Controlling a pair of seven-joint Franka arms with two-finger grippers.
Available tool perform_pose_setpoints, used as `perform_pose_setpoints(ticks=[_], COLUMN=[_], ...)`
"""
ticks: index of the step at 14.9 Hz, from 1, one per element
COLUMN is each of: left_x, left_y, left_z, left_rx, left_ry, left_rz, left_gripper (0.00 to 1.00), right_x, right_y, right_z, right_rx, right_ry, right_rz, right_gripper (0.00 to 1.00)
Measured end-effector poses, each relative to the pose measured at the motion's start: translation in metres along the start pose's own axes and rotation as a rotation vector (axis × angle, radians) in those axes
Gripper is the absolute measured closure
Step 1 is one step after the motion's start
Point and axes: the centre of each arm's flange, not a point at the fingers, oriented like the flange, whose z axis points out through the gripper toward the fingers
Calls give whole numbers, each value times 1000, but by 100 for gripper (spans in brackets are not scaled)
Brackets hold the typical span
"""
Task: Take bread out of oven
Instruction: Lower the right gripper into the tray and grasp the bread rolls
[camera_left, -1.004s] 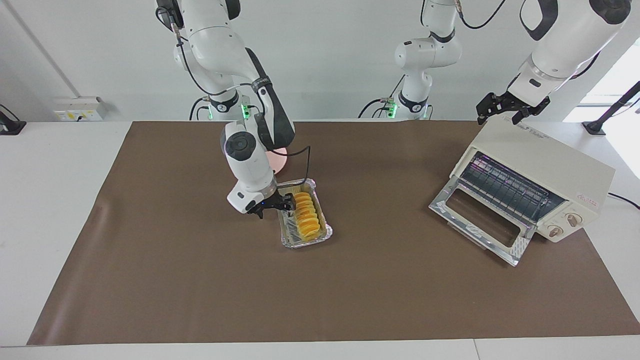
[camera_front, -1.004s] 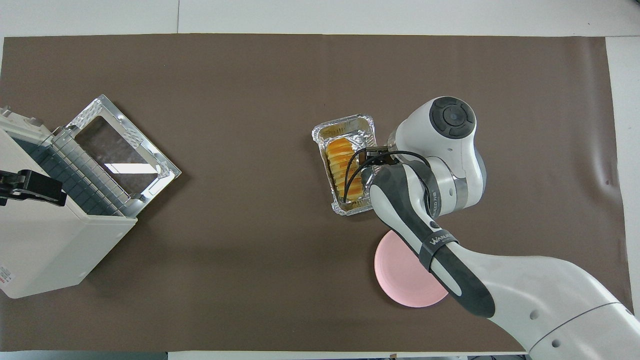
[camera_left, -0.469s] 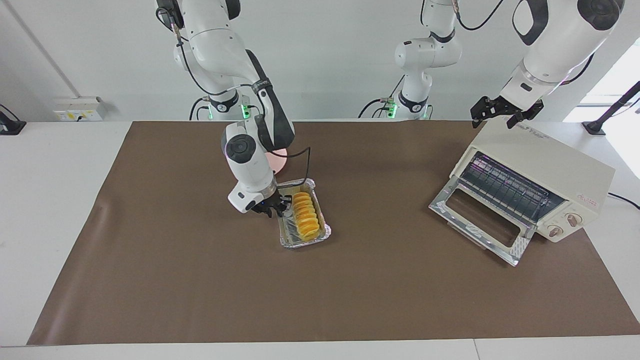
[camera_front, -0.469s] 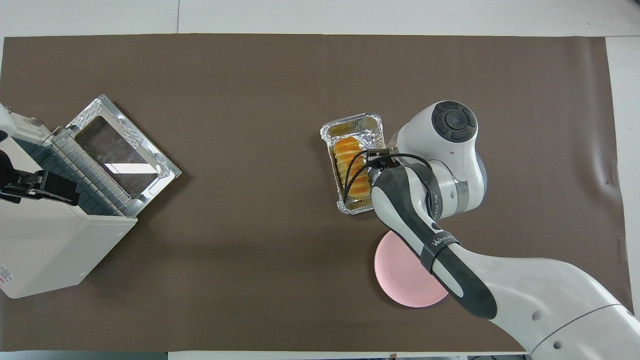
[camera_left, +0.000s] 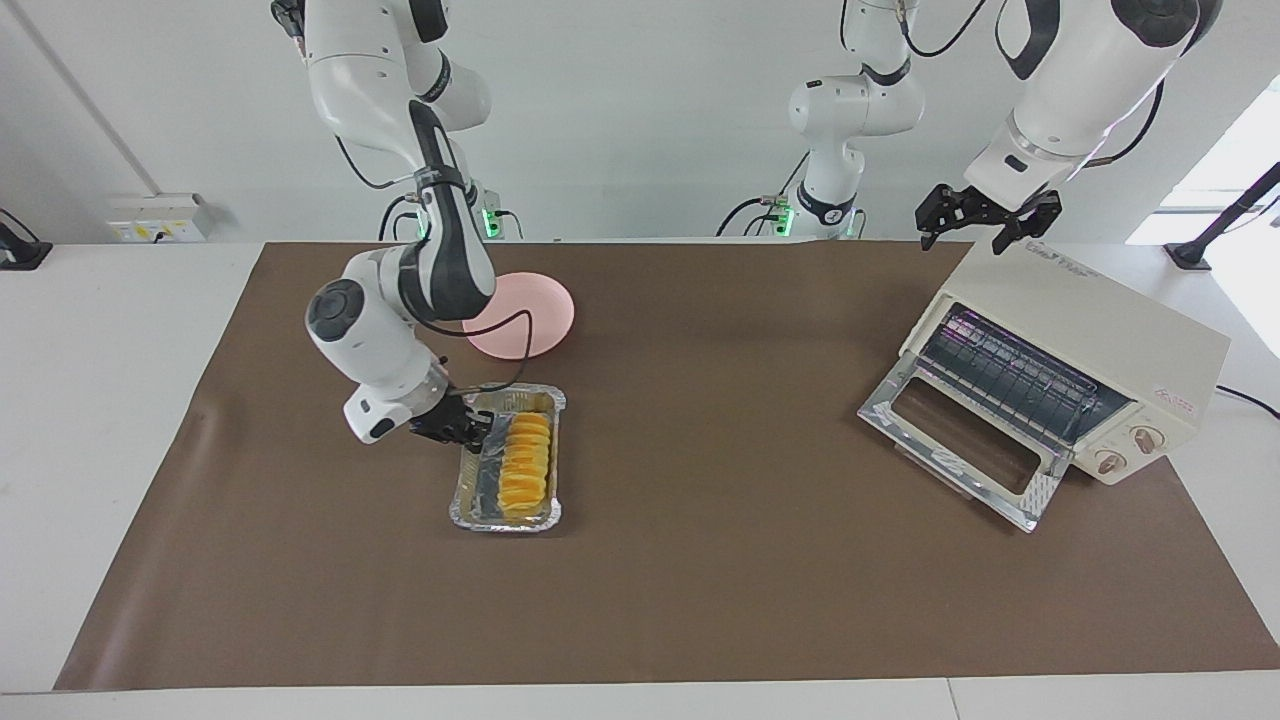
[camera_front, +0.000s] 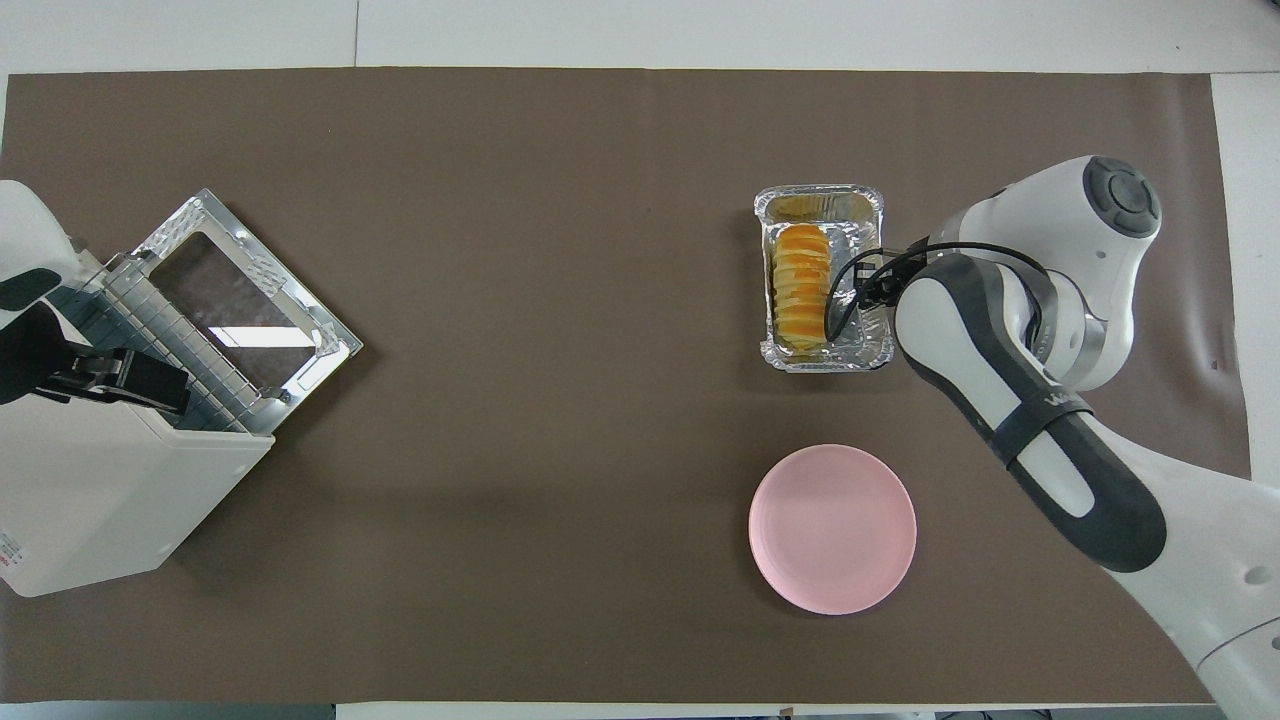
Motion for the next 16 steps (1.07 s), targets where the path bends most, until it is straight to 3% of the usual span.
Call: perform_pose_setpoints(ticks=[6,7,12,13,16], left_x=[-1,-1,-1,-1,-1], left_y=[-6,-7,-7,-7,-7], left_z=[0,0,0,0,0], left_rx=[-3,-3,-3,-3,-3], left_ry=[1,1,1,1,1], left_rz=[-12,-13,-14,-14,-14], left_gripper=[0,0,0,0,0], right_x=[-7,-7,-10,-9,-13], right_y=[0,-4,-28,-33,-62], right_z=[3,0,-50,-63,-68], right_rx=[4,6,18,21,24], right_ry=[-14,-8,29,43,64], right_rz=[-11,-18,-66,-74,-103], right_gripper=[98,93,46,32,1])
